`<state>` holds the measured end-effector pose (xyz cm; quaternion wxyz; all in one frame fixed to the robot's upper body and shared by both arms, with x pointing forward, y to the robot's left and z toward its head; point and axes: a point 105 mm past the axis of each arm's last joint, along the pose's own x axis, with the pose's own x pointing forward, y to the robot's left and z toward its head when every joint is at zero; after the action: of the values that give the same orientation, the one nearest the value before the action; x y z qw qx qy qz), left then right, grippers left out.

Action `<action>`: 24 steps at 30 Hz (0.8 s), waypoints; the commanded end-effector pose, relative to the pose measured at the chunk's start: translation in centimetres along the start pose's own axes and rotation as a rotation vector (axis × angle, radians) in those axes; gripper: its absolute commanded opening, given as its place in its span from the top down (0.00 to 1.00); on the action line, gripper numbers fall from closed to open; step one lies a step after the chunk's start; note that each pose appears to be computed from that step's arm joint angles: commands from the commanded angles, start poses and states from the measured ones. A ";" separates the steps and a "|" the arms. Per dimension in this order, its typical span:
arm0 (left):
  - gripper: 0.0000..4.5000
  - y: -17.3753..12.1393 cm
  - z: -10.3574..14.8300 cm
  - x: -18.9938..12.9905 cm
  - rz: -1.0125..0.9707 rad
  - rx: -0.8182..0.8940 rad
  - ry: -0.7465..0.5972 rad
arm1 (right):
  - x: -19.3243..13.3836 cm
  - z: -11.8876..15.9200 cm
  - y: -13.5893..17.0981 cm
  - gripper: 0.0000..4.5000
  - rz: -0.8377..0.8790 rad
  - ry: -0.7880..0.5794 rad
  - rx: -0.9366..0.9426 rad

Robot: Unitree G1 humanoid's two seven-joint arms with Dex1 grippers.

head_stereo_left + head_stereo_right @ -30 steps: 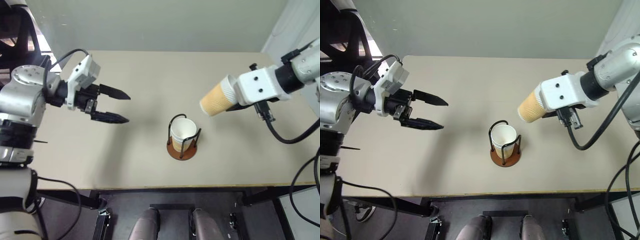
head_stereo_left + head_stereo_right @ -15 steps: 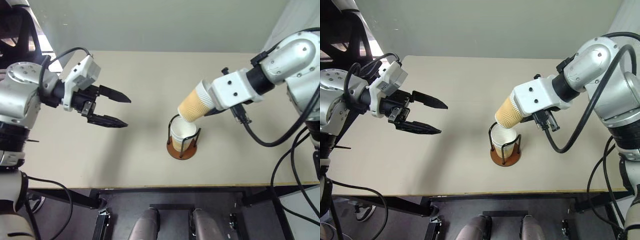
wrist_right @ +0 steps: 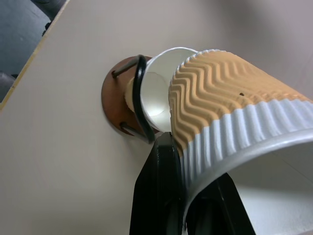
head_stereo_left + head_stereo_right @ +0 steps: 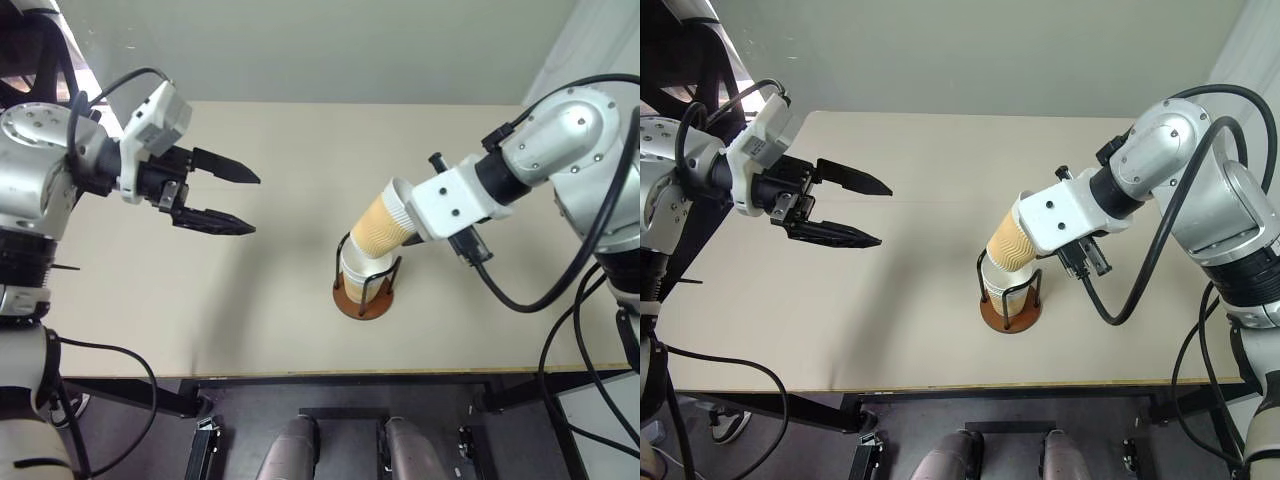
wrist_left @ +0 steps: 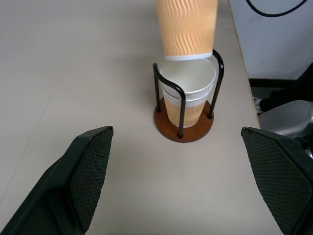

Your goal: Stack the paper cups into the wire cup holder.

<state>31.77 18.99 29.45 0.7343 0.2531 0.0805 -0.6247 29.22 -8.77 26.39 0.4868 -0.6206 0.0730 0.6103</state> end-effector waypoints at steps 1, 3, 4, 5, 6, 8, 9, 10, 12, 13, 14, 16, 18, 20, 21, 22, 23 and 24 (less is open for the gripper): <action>0.00 0.0 1.7 -1.0 0.010 0.069 -0.027 | -0.3 0.3 0.0 0.99 -0.006 0.023 -0.038; 0.00 0.0 1.6 -1.0 0.008 0.069 -0.028 | -0.1 0.2 0.1 0.99 0.001 0.028 -0.043; 0.00 -0.1 1.5 -0.9 0.006 0.068 -0.029 | 0.1 0.1 0.2 0.99 0.007 0.033 -0.047; 0.00 -0.2 1.4 -0.9 0.005 0.067 -0.030 | 0.2 0.0 0.2 0.99 0.010 0.036 -0.049; 0.00 -0.2 1.4 -0.9 0.004 0.065 -0.031 | 0.3 -0.1 0.3 0.99 0.014 0.040 -0.051; 0.00 -0.3 1.3 -0.9 0.002 0.063 -0.032 | 0.5 -0.3 0.4 0.99 0.020 0.043 -0.053; 0.00 -0.3 1.2 -0.9 0.001 0.061 -0.032 | 0.8 -0.4 0.4 0.99 0.026 0.047 -0.055; 0.00 -0.4 1.2 -0.9 0.001 0.060 -0.032 | 0.9 -0.4 0.5 0.99 0.031 0.049 -0.057; 0.00 -0.4 1.1 -0.9 0.000 0.058 -0.032 | 1.1 -0.6 0.5 0.99 0.037 0.056 -0.062; 0.00 -0.4 1.1 -0.9 0.000 0.056 -0.032 | 1.3 -0.7 0.6 0.99 0.039 0.058 -0.067; 0.00 -0.5 1.0 -0.9 0.000 0.054 -0.031 | 1.5 -0.6 0.5 0.99 0.041 0.058 -0.072; 0.00 -0.5 0.9 -1.0 0.001 0.051 -0.030 | 1.8 -0.5 0.5 0.99 0.041 0.057 -0.082; 0.00 -0.5 0.9 -1.0 0.001 0.048 -0.029 | 2.1 -0.5 0.5 0.95 0.044 0.058 -0.094; 0.00 -0.5 0.8 -1.0 0.000 0.046 -0.028 | 2.3 -0.3 0.5 0.86 0.045 0.052 -0.101; 0.00 -0.5 0.8 -1.0 0.000 0.046 -0.028 | 2.4 -0.2 0.4 0.78 0.044 0.045 -0.102; 0.00 -0.6 0.8 -1.0 0.000 0.046 -0.027 | 2.5 0.0 0.4 0.71 0.044 0.041 -0.103; 0.00 -0.6 0.8 -1.0 -0.001 0.045 -0.026 | 2.5 0.1 0.3 0.64 0.042 0.035 -0.104; 0.00 -0.6 0.8 -1.0 -0.001 0.045 -0.025 | 2.5 0.2 0.3 0.56 0.040 0.030 -0.104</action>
<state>31.72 19.26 29.01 0.7368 0.2488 0.0788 -0.6237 29.82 -7.80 23.61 0.4456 -0.6438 0.0733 0.6178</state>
